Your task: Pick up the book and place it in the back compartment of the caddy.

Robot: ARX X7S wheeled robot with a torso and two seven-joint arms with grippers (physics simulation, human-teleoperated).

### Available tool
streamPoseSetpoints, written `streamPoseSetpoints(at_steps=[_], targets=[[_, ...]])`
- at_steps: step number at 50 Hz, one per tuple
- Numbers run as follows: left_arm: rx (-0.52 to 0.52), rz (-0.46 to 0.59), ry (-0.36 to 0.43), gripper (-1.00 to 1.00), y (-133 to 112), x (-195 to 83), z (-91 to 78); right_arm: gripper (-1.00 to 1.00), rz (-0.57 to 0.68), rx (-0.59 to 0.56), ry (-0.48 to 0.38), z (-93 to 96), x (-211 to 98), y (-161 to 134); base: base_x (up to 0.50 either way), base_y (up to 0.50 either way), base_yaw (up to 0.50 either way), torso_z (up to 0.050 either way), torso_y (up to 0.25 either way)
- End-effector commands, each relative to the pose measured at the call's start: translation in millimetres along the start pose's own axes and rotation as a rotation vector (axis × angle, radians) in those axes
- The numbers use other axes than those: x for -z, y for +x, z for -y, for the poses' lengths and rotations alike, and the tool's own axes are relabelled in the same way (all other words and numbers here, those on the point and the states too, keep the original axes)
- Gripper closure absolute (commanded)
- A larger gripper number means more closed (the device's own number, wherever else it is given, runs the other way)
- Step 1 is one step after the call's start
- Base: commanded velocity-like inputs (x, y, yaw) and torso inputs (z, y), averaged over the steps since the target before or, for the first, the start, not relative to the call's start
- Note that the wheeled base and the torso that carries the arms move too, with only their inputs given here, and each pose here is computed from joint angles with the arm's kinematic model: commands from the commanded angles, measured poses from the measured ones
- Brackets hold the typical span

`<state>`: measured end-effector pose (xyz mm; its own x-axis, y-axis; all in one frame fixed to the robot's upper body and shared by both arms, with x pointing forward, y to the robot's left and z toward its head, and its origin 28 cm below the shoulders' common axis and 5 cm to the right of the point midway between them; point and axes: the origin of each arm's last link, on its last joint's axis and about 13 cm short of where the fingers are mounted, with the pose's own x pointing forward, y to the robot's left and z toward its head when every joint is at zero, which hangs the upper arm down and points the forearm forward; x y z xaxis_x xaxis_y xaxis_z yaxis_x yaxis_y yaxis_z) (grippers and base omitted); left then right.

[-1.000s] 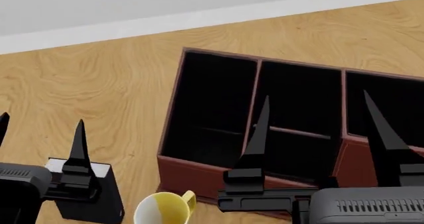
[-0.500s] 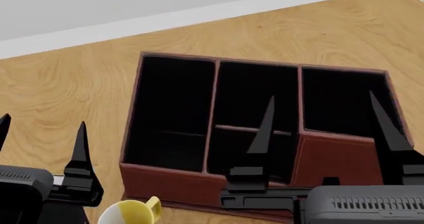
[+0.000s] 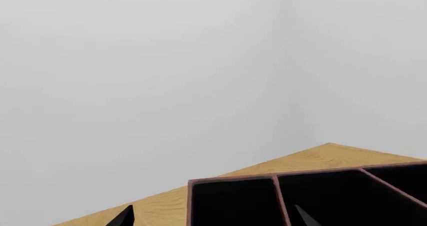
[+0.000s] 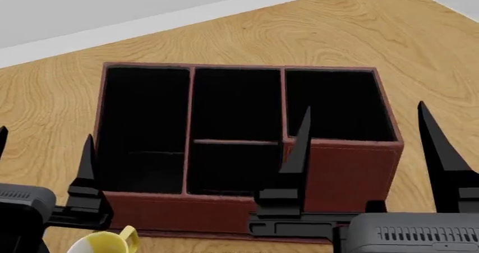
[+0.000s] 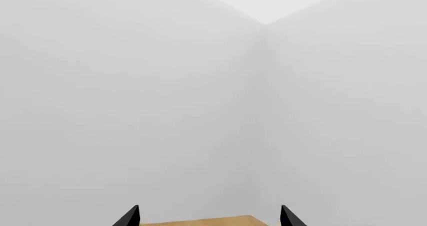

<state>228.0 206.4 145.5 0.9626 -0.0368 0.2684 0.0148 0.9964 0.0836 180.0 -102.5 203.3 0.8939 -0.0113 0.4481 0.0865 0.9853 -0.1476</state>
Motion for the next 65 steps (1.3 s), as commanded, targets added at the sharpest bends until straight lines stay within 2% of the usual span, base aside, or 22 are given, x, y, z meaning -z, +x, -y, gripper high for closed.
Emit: streamPoseSetpoints(at_steps=[1,14,29,32,34,36,40,42,44,47,52,53,54,55,56,57,61,63,65], targets=[[-0.034,0.009,-0.017,-1.0,4.0,-2.1,-5.3,-1.0,0.033,0.018,0.009,1.2,-1.0,-0.6,0.0,0.0,0.0,0.0,0.0],[-0.032,0.011,-0.017,-1.0,3.4,-3.1,-5.3,-1.0,0.036,0.021,0.005,2.2,-1.7,-1.0,0.42,-0.22,0.0,0.0,0.0],[-0.035,0.013,-0.021,-1.0,3.3,-4.0,-5.5,-1.0,0.042,0.032,0.0,3.0,-4.4,-0.7,0.01,0.0,0.0,0.0,0.001],[-0.017,0.0,-0.056,-1.0,1.4,-9.7,-7.2,-1.0,0.049,0.034,-0.001,4.6,-5.5,-1.9,0.0,0.0,0.0,0.0,0.0],[-0.027,-0.007,-0.035,-1.0,1.9,-12.3,-9.5,-1.0,0.051,0.033,0.004,4.5,-6.1,-2.3,0.0,0.0,0.0,0.0,0.0],[-0.033,0.052,-0.042,-1.0,2.0,-24.7,-14.9,-1.0,0.049,0.025,0.014,4.0,-6.3,-2.2,0.0,0.0,0.0,0.0,0.0],[-0.044,0.092,0.037,-1.0,5.1,-45.2,-27.2,-1.0,0.048,0.02,0.017,3.6,-6.5,-2.1,0.0,0.0,0.0,0.0,0.0],[-0.016,0.085,0.1,-1.0,7.0,-57.2,-35.6,-1.0,0.05,0.021,0.021,4.2,-7.4,-2.6,0.0,0.0,0.0,0.0,0.0],[-0.016,0.078,0.123,-1.0,8.8,-68.1,-43.3,-1.0,0.051,0.02,0.023,4.2,-7.9,-2.7,0.0,0.0,0.0,0.0,0.0],[-0.013,0.092,0.216,-1.0,13.0,-82.3,-56.6,-1.0,0.049,0.015,0.025,3.2,-7.9,-2.5,0.0,0.0,0.0,0.0,0.003],[0.059,0.051,0.299,-1.0,14.6,-104.3,-78.1,-1.0,0.047,0.013,0.029,2.9,-7.5,-2.7,0.0,0.0,0.0,0.0,0.0],[0.12,0.06,0.297,-1.0,13.8,-111.5,-82.1,-1.0,0.048,0.007,0.034,2.1,-7.0,-2.4,0.0,0.0,0.0,0.0,0.0],[0.129,0.049,0.364,-1.0,14.8,-118.4,-87.7,-1.0,0.044,0.006,0.033,1.3,-5.9,-1.5,0.0,0.0,0.0,0.0,0.0],[0.144,0.026,0.364,-1.0,15.2,-123.4,-90.9,-1.0,0.044,0.002,0.036,0.8,-5.4,-1.1,0.0,0.0,0.0,0.0,0.0],[0.148,0.026,0.426,-1.0,16.4,-130.5,-95.1,-1.0,0.04,0.0,0.032,0.2,-4.6,-0.7,0.0,0.0,0.0,0.0,0.0],[0.165,0.013,0.43,-1.0,16.9,-134.0,-97.0,-1.0,0.04,-0.001,0.033,0.0,-4.4,-0.5,0.0,0.0,0.0,0.0,0.0],[0.24,-0.061,0.559,-1.0,19.3,-148.1,-108.0,-1.0,0.041,-0.004,0.045,0.7,-4.2,-0.8,0.0,0.0,0.0,0.0,0.0],[0.246,-0.118,0.638,-1.0,22.6,-149.0,-114.6,-1.0,0.043,-0.005,0.049,1.7,-4.9,-1.9,0.0,0.0,0.0,0.0,0.0],[0.299,-0.16,0.657,-1.0,22.6,-149.7,-120.3,-1.0,0.05,-0.004,0.054,2.9,-6.3,-3.0,0.0,0.0,0.0,0.0,0.0]])
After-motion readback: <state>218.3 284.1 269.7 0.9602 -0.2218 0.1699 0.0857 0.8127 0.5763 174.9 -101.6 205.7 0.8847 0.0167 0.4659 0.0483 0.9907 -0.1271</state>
